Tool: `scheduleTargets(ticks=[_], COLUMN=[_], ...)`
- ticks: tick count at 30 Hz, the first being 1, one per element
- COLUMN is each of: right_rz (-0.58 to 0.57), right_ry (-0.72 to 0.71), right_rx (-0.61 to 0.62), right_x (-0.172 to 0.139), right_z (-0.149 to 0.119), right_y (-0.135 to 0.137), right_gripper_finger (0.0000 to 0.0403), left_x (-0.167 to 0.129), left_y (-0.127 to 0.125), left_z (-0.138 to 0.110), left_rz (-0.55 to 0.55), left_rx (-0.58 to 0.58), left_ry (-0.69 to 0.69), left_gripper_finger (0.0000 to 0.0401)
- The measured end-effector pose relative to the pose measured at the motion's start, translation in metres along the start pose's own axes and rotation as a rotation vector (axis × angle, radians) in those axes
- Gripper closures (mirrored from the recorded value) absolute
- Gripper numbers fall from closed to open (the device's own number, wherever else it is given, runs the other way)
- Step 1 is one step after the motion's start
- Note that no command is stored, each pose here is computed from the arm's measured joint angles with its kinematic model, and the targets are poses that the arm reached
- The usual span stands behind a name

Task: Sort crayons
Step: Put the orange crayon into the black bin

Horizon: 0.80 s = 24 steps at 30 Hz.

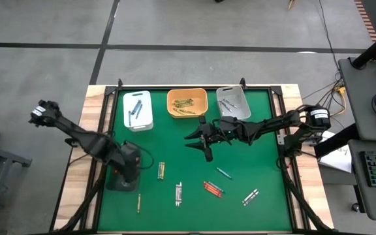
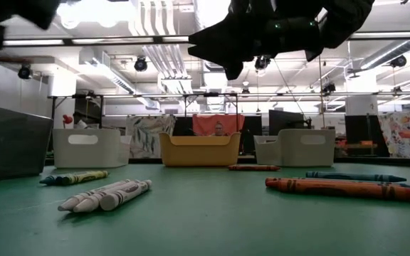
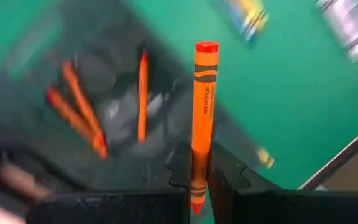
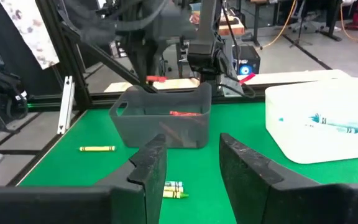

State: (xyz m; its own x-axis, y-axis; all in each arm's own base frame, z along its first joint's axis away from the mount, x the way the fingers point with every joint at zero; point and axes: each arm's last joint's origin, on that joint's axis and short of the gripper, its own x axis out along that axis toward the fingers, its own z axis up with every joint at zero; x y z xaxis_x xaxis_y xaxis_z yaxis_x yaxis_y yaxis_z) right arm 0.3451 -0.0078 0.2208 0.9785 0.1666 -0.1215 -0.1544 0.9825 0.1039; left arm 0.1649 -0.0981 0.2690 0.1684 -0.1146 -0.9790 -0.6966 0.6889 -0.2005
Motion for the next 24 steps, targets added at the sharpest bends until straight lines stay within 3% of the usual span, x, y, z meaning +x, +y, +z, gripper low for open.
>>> scheduleTargets(ticks=[8, 18, 24], right_rz=[0.001, 0.001, 0.001], right_ry=[0.001, 0.002, 0.003], right_rx=[-0.001, -0.003, -0.012], right_x=[0.000, 0.000, 0.000], right_z=[0.000, 0.000, -0.001], right_y=[0.000, 0.000, 0.000], right_gripper_finger=[0.0264, 0.0260, 0.0261], left_x=[0.028, 0.052, 0.064], left_y=[-0.009, -0.018, -0.013], left_z=[-0.014, -0.013, -0.014], left_rz=[0.124, 0.244, 0.433], left_rx=[-0.089, -0.096, -0.107], left_ry=[0.088, 0.127, 0.155], left_gripper_finger=[0.0398, 0.0399, 0.0399])
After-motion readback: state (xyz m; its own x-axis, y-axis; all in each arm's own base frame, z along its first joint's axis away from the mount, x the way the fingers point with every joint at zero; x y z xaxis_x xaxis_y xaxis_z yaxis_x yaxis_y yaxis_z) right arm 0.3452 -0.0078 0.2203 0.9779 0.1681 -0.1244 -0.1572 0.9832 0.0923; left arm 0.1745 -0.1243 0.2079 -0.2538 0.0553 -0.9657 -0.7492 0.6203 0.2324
